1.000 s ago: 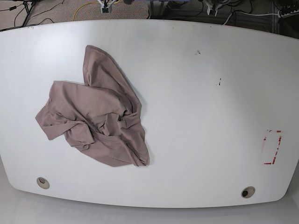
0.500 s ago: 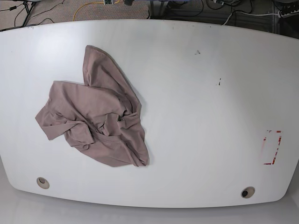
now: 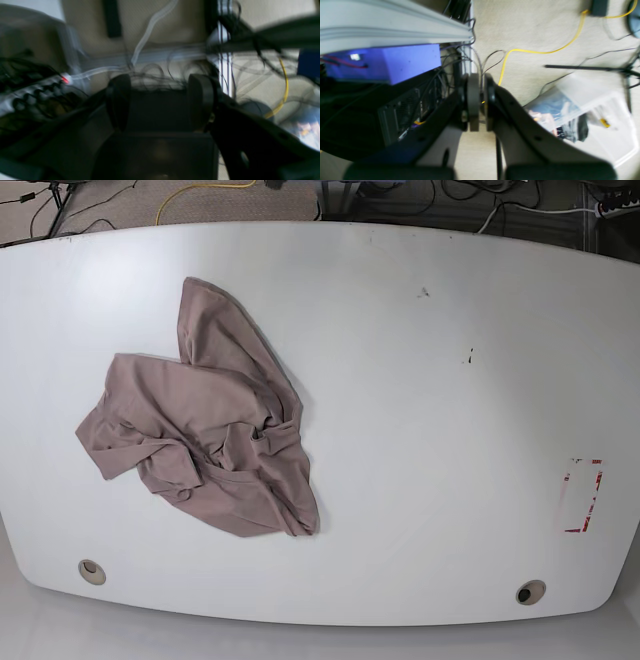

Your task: Layout the t-shirt on the table in an organized manner, then fold the t-shirt properly

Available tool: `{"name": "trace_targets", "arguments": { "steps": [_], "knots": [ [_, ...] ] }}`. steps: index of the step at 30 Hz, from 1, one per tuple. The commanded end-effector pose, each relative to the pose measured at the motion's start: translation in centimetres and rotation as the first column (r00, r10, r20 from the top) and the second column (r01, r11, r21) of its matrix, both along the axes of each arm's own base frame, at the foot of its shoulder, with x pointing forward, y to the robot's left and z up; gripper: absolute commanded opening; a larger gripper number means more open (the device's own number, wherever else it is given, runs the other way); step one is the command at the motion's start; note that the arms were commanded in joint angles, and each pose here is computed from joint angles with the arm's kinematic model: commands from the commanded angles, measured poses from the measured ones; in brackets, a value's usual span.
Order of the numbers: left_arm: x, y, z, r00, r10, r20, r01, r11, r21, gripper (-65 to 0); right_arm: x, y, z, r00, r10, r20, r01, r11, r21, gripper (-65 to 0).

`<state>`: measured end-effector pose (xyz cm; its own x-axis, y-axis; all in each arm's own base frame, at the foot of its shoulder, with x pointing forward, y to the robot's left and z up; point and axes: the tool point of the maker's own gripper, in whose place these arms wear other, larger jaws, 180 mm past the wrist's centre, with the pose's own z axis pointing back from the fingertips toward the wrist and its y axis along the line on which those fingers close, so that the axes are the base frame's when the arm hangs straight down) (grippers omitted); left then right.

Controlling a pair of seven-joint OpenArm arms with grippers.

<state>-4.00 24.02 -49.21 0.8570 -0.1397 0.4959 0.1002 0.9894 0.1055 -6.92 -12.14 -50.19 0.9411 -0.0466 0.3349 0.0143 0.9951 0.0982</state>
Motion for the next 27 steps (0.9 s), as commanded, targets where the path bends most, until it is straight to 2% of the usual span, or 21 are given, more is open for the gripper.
{"name": "trace_targets", "arguments": {
  "steps": [1,10,18,27],
  "knots": [
    [-0.1,0.2,1.8,1.000,-0.014,0.026,0.014,1.000,0.009,-32.4,0.0,-0.2,1.7,1.000,0.006,0.026,-0.005,1.000,-0.008,-61.5],
    [1.5,0.8,6.7,0.992,-0.046,0.114,0.040,0.998,0.051,-32.4,0.7,-0.7,5.7,0.998,0.034,0.044,-0.033,0.999,-0.033,-61.5],
    [4.4,0.4,10.9,0.973,-0.090,0.214,0.075,0.994,0.075,-32.4,3.1,-0.6,9.8,0.994,0.027,0.110,-0.020,0.998,-0.057,-61.5],
    [8.5,-1.2,14.9,0.927,-0.118,0.356,0.095,0.992,0.080,-32.4,4.7,-0.4,10.3,0.988,0.019,0.153,-0.010,0.998,-0.059,-61.5]
  ]
}}
